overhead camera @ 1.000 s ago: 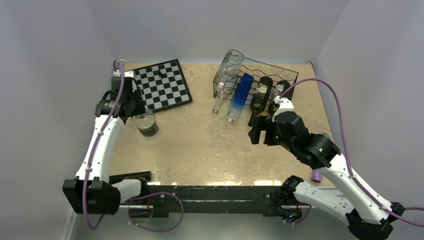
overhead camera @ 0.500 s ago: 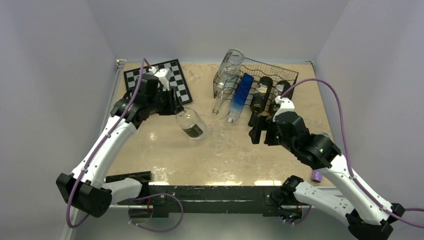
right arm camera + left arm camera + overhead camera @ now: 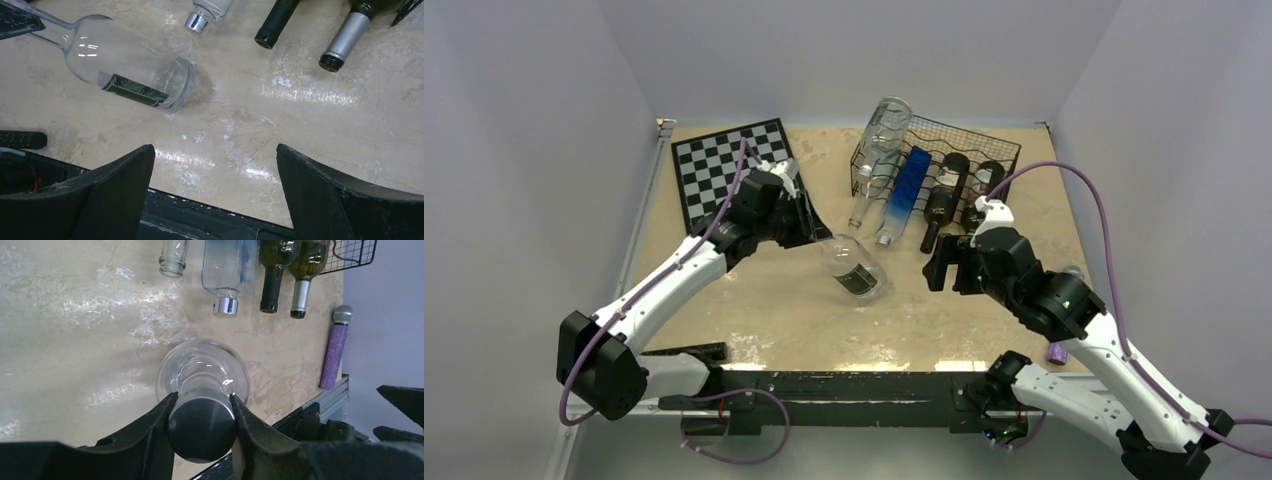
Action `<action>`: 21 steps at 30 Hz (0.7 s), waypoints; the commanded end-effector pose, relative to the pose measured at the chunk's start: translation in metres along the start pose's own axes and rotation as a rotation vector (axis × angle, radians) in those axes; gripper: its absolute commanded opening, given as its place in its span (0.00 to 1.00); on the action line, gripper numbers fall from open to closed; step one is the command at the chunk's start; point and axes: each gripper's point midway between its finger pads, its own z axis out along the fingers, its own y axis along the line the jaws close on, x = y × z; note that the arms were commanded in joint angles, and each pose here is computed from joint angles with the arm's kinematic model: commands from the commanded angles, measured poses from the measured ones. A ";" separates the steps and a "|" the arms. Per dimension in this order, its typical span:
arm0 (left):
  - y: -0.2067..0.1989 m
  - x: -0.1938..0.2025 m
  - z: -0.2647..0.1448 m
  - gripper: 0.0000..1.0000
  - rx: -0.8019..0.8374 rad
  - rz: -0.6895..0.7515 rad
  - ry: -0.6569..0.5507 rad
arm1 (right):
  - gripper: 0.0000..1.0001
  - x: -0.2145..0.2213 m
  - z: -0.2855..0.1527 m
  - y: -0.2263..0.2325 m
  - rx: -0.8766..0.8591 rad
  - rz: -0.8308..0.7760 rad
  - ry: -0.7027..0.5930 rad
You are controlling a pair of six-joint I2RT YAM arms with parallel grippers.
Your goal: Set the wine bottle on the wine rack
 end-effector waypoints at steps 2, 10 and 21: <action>-0.057 -0.039 -0.015 0.00 0.240 -0.109 -0.221 | 0.96 -0.005 0.003 0.005 -0.015 0.032 -0.024; -0.055 -0.004 -0.014 0.00 0.309 0.042 -0.198 | 0.96 -0.004 0.007 0.009 -0.025 0.031 -0.014; -0.012 0.052 -0.012 0.00 0.231 0.257 -0.126 | 0.96 -0.002 0.015 0.013 -0.032 0.008 0.008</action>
